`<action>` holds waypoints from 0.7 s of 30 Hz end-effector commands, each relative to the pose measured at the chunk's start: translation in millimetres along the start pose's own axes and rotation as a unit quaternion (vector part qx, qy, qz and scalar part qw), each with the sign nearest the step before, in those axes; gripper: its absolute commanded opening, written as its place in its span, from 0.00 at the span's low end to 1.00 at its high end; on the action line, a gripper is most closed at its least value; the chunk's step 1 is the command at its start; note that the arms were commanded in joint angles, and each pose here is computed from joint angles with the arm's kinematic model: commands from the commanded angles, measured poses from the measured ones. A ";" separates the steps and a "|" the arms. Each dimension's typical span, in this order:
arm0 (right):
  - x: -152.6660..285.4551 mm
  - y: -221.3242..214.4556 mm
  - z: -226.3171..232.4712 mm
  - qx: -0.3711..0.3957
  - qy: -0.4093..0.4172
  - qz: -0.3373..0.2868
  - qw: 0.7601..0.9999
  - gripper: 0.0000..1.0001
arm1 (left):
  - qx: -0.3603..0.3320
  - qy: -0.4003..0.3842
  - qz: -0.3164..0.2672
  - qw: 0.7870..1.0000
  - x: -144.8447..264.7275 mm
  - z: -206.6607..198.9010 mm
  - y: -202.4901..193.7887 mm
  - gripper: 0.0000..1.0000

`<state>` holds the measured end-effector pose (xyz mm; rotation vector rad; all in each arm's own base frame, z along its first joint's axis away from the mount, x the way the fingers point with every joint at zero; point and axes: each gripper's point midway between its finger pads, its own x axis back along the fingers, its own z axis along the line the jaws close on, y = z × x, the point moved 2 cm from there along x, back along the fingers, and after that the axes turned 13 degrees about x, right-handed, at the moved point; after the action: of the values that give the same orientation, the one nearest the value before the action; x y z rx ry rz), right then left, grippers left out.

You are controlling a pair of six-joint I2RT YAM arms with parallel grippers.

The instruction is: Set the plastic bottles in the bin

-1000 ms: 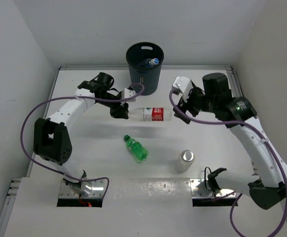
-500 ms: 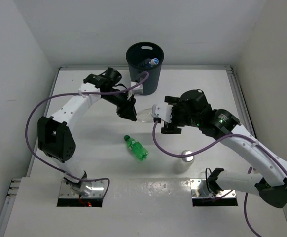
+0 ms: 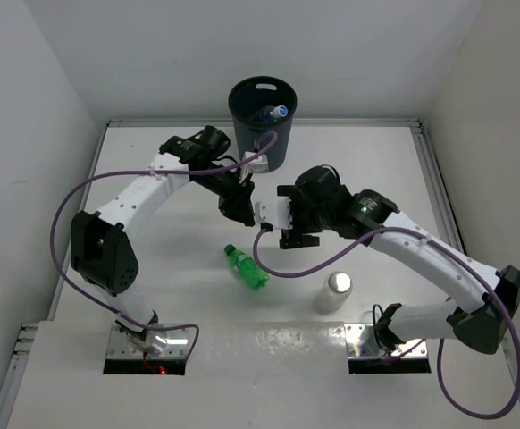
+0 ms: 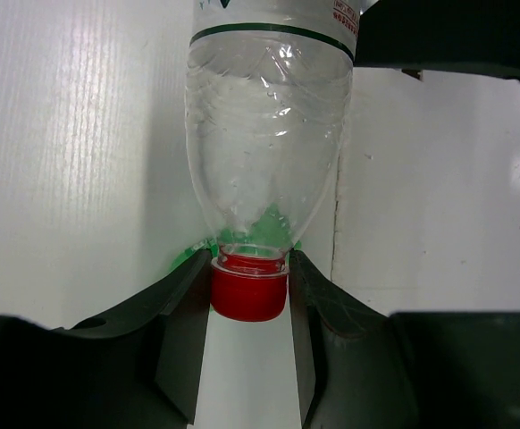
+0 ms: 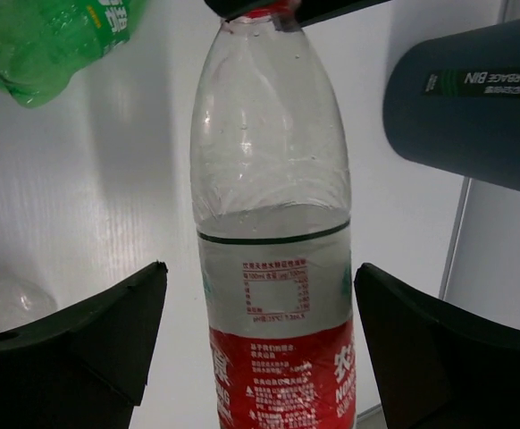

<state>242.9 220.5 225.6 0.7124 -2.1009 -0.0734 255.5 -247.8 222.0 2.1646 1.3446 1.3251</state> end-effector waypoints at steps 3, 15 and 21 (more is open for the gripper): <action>1.9 -0.3 -3.4 0.005 0.006 0.016 1.000 0.83 | -0.038 -0.037 -0.045 0.998 15.4 -36.9 22.5 0.07; 2.2 -2.9 -50.6 -0.054 -0.136 -0.017 0.989 0.02 | -0.084 -0.121 -0.168 0.975 65.7 -62.6 30.6 1.00; 33.5 26.8 -92.8 -0.190 -0.185 -0.118 0.957 0.00 | -0.101 -0.068 -0.258 0.958 125.0 -65.7 60.6 1.00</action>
<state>281.5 227.9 251.3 0.6598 -2.2398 -0.4199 262.4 -196.5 313.7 1.7373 1.5618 1.0877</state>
